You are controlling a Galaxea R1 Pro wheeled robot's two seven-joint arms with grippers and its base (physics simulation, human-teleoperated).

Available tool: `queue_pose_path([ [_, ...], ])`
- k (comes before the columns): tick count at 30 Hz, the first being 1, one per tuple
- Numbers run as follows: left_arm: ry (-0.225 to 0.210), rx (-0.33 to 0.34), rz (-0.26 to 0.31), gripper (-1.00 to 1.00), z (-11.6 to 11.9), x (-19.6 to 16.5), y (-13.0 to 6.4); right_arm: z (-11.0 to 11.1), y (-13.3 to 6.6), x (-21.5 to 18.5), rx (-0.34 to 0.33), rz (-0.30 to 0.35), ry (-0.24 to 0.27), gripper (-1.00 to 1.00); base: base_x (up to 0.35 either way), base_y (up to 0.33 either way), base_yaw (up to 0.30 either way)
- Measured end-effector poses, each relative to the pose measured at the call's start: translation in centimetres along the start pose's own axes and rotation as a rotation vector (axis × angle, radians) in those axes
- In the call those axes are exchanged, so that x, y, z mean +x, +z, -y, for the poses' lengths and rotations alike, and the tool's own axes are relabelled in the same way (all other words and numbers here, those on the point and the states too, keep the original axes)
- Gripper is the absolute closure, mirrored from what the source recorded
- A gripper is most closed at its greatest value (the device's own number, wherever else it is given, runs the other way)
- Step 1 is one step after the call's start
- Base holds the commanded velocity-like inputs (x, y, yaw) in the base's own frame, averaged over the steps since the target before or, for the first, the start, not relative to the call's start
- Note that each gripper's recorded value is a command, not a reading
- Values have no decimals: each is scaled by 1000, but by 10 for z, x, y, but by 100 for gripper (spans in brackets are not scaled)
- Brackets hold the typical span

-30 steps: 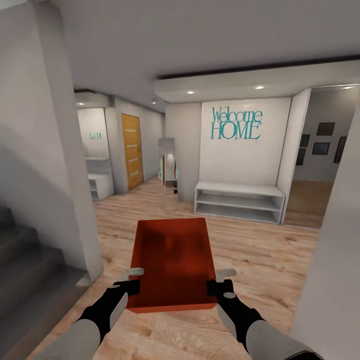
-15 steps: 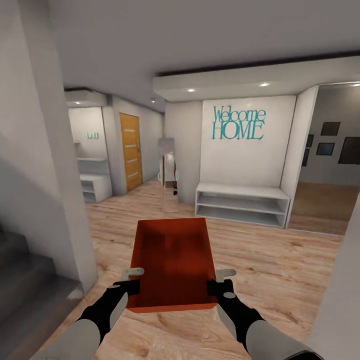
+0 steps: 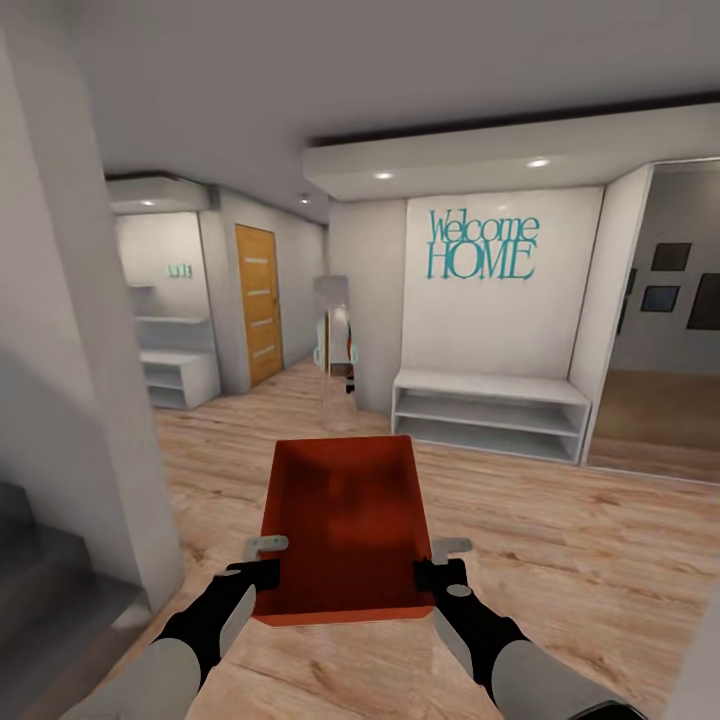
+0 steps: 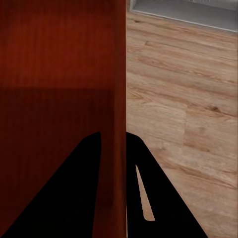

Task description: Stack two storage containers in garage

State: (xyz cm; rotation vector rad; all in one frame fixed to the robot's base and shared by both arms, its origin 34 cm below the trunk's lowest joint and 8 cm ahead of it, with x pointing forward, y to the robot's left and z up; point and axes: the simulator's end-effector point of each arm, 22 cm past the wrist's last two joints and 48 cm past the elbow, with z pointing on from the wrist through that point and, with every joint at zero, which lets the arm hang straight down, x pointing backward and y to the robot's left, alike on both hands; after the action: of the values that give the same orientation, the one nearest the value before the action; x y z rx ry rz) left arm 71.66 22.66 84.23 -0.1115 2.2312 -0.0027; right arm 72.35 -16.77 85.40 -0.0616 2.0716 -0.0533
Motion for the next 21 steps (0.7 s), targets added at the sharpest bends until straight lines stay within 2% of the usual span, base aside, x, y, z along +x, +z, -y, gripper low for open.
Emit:
queue_pose_path([
  [16, 0, 0, 0, 100, 0, 0, 0, 0, 0, 0, 0, 0, 0, 100, 323, 0, 3],
  [21, 0, 0, 0, 100, 0, 0, 0, 0, 0, 0, 0, 0, 1, 100, 323, 0, 166],
])
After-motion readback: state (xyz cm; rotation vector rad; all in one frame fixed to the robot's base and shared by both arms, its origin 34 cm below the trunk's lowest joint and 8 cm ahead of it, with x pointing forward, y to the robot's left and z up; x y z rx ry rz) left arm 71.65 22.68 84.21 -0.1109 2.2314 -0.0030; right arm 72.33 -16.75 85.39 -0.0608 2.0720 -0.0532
